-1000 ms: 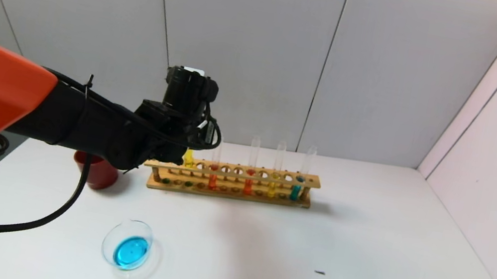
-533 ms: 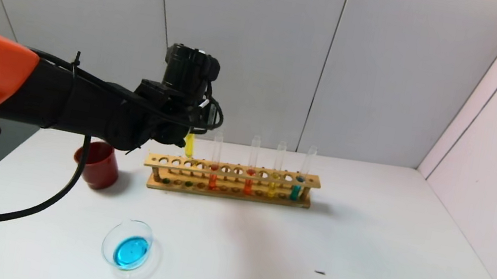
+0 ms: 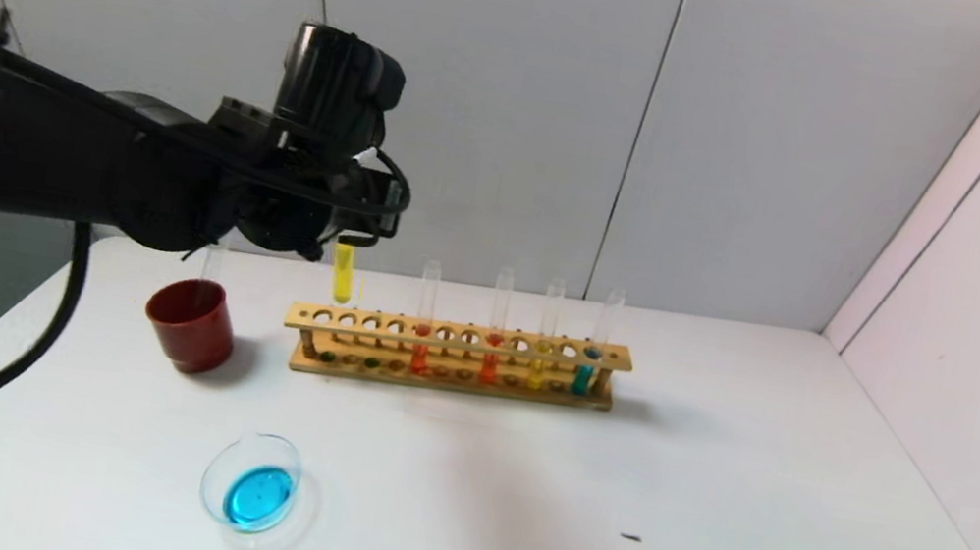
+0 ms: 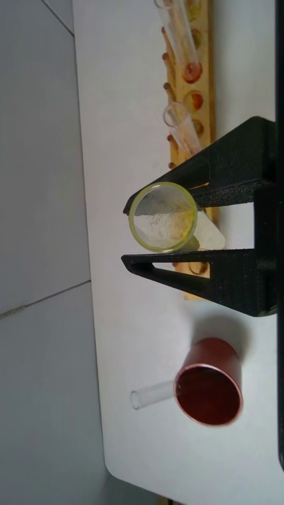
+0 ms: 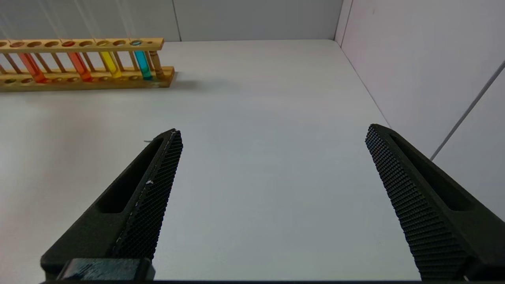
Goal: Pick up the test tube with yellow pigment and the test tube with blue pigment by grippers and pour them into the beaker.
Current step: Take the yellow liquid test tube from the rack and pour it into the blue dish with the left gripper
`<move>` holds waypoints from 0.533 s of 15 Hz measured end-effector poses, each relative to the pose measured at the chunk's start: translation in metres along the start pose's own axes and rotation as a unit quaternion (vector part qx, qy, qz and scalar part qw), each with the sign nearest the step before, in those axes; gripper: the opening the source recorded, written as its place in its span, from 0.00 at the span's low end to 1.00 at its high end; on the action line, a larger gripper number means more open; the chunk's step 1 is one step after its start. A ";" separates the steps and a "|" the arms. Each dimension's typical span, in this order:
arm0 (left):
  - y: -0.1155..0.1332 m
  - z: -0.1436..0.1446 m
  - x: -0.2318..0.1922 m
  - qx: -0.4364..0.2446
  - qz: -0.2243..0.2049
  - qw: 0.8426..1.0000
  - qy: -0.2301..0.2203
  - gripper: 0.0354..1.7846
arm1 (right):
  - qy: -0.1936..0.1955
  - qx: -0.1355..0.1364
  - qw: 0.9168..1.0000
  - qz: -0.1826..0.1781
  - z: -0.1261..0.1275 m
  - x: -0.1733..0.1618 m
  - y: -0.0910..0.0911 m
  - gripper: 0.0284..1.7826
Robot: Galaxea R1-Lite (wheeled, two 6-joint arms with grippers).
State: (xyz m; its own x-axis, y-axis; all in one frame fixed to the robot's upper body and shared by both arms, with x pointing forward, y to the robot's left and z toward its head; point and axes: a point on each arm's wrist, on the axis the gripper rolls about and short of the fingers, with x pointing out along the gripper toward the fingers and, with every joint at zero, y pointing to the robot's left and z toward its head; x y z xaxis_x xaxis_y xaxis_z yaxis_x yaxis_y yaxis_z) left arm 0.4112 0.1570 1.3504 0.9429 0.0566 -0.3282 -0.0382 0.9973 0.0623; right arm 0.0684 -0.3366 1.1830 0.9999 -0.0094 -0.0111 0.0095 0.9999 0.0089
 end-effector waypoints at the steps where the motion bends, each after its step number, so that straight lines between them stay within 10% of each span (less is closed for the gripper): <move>1: 0.007 0.001 -0.010 0.007 0.002 1.000 0.009 0.18 | 0.000 0.000 1.000 0.000 0.000 0.000 0.000 0.95; 8: 0.069 -0.028 -0.070 0.082 0.034 0.992 0.084 0.18 | 0.000 0.000 1.000 0.000 0.000 0.000 0.000 0.95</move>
State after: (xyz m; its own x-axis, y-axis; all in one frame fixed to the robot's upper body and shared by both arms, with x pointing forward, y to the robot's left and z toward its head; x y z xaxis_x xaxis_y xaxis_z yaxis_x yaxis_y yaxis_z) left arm 0.3334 0.2232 1.3516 0.8714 0.1441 -0.4690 -0.0322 0.9706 0.2385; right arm 0.0684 -0.3366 1.1830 0.9999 -0.0094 -0.0111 0.0095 0.9999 0.0091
